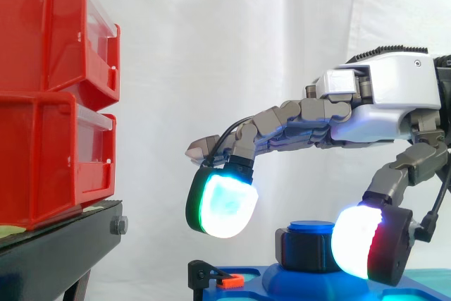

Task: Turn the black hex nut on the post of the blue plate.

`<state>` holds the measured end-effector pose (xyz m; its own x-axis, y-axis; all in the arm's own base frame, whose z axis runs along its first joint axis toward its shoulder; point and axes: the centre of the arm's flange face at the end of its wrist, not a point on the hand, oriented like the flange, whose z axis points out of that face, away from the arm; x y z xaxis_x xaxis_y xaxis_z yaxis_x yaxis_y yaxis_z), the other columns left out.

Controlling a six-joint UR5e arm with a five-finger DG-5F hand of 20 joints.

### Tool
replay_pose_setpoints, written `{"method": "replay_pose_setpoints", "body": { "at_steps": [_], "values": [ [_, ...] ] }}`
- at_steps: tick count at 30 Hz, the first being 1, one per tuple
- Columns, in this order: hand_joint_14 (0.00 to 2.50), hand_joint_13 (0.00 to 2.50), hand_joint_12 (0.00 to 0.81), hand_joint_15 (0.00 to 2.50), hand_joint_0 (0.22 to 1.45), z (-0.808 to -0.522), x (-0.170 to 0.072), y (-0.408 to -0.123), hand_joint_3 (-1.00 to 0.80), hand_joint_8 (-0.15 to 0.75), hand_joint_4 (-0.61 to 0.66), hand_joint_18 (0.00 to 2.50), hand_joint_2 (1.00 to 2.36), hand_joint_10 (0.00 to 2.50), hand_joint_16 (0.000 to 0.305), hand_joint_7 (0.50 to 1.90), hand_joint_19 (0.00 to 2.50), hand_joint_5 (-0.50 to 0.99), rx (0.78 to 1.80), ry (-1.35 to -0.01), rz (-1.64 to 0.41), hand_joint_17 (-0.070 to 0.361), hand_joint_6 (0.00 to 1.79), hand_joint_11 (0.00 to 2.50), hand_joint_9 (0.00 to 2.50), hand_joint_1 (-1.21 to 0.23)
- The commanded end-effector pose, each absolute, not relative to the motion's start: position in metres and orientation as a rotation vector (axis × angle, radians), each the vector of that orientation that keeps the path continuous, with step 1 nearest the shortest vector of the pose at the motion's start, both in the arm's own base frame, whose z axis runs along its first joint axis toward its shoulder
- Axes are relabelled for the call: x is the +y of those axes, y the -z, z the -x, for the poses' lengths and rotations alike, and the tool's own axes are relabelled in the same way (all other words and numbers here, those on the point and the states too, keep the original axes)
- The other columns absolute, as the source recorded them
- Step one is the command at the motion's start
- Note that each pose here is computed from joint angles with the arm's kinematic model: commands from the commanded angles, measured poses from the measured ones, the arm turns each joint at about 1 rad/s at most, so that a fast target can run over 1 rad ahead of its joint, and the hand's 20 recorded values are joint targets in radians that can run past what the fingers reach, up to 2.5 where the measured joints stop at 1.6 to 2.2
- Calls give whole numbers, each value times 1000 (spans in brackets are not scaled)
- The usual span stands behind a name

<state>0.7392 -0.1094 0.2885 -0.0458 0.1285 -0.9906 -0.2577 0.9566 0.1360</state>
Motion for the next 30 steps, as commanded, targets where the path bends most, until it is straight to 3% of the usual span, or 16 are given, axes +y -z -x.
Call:
{"method": "replay_pose_setpoints", "body": {
  "at_steps": [1, 12, 30],
  "values": [
    [0, 148, 342, 5, 528, -740, -108, -288, -500, 193, 115, 2, 1000, 0, 53, 853, 13, -280, 1587, -300, 102, 119, 502, 12, 104, -841],
    [0, 148, 340, 2, 536, -734, -108, -273, -500, 195, 141, 4, 1000, 0, 51, 923, 11, -264, 1601, -290, 111, 116, 502, 8, 106, -813],
    [0, 144, 342, 8, 522, -736, -111, -276, -500, 204, 179, 0, 1000, 0, 51, 1082, 27, -238, 1580, -273, 122, 116, 501, 19, 110, -692]
  ]
}}
